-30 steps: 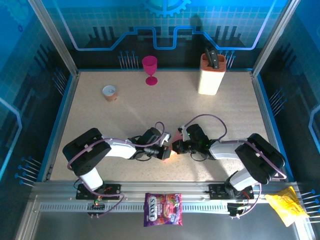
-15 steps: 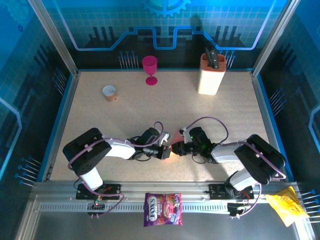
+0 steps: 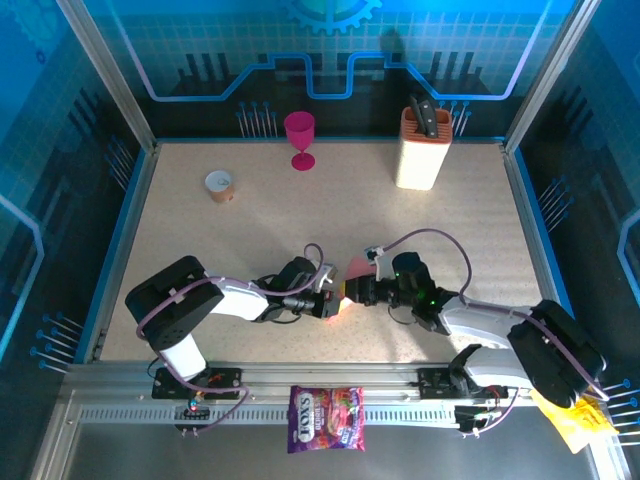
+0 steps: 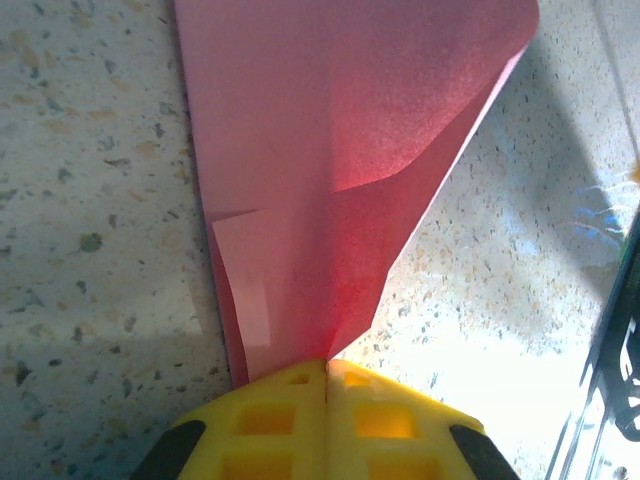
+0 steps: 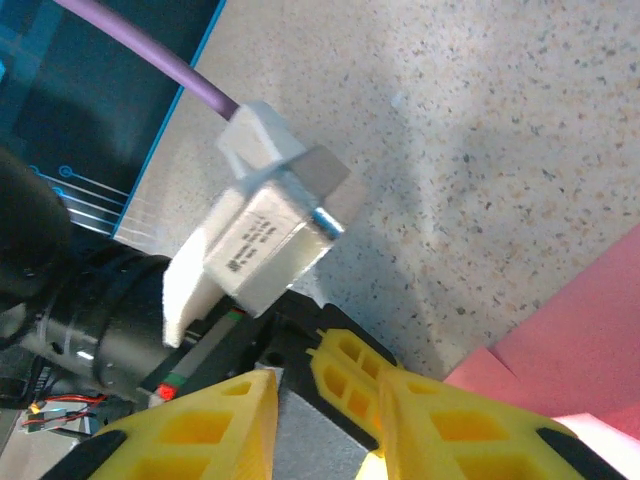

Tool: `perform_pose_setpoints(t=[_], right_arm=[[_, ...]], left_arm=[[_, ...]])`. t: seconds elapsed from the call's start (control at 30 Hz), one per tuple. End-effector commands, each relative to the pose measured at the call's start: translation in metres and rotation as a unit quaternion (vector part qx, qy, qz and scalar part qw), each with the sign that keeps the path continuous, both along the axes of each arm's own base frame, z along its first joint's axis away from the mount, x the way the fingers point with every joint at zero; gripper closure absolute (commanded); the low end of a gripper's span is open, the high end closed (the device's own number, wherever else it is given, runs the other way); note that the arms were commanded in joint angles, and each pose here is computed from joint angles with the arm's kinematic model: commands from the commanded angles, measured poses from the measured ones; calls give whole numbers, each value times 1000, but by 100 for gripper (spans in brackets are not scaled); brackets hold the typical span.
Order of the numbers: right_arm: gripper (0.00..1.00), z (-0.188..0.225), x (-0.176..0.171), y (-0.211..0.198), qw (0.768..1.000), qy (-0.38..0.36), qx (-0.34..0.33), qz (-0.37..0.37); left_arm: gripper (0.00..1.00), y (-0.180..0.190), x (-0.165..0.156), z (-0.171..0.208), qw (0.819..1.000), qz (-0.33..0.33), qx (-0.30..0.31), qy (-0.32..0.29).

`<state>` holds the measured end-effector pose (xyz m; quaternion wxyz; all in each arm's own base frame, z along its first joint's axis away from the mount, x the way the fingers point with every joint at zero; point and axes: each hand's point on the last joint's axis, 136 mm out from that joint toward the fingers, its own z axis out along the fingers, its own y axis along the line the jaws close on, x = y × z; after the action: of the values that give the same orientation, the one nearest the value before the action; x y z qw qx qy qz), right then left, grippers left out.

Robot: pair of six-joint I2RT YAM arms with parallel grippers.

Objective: Fold a paper plane with a square sheet of paper (pick it up from the middle)
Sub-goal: Fold the wing for the fifth time at the center of the table.

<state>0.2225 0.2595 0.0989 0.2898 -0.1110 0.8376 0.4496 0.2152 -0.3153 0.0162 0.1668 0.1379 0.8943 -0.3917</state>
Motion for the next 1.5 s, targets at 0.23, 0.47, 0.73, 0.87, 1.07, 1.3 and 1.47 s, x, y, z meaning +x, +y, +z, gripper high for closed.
perform_pose_setpoints(t=[0.23, 0.47, 0.73, 0.87, 1.07, 1.3, 1.47], right_arm=[[81, -28, -12, -5, 999, 33, -26, 14], [85, -45, -11, 7, 998, 47, -26, 27], [86, -60, -8, 10, 998, 55, -30, 25], [87, -65, -4, 8, 998, 57, -37, 17], [88, -70, 3, 3, 997, 67, -44, 0], [90, -67, 7, 1, 996, 72, -56, -12], [91, -65, 10, 1, 995, 75, -66, -17]], left_arm=[[100, 38, -6, -39, 996, 47, 55, 50], [100, 40, -7, -41, 996, 50, 57, 53], [100, 41, -7, -40, 996, 51, 58, 53], [100, 42, -8, -40, 996, 51, 58, 54], [100, 42, -8, -41, 996, 50, 59, 54], [100, 41, -8, -40, 996, 47, 59, 54], [100, 42, -8, -41, 996, 45, 61, 55]])
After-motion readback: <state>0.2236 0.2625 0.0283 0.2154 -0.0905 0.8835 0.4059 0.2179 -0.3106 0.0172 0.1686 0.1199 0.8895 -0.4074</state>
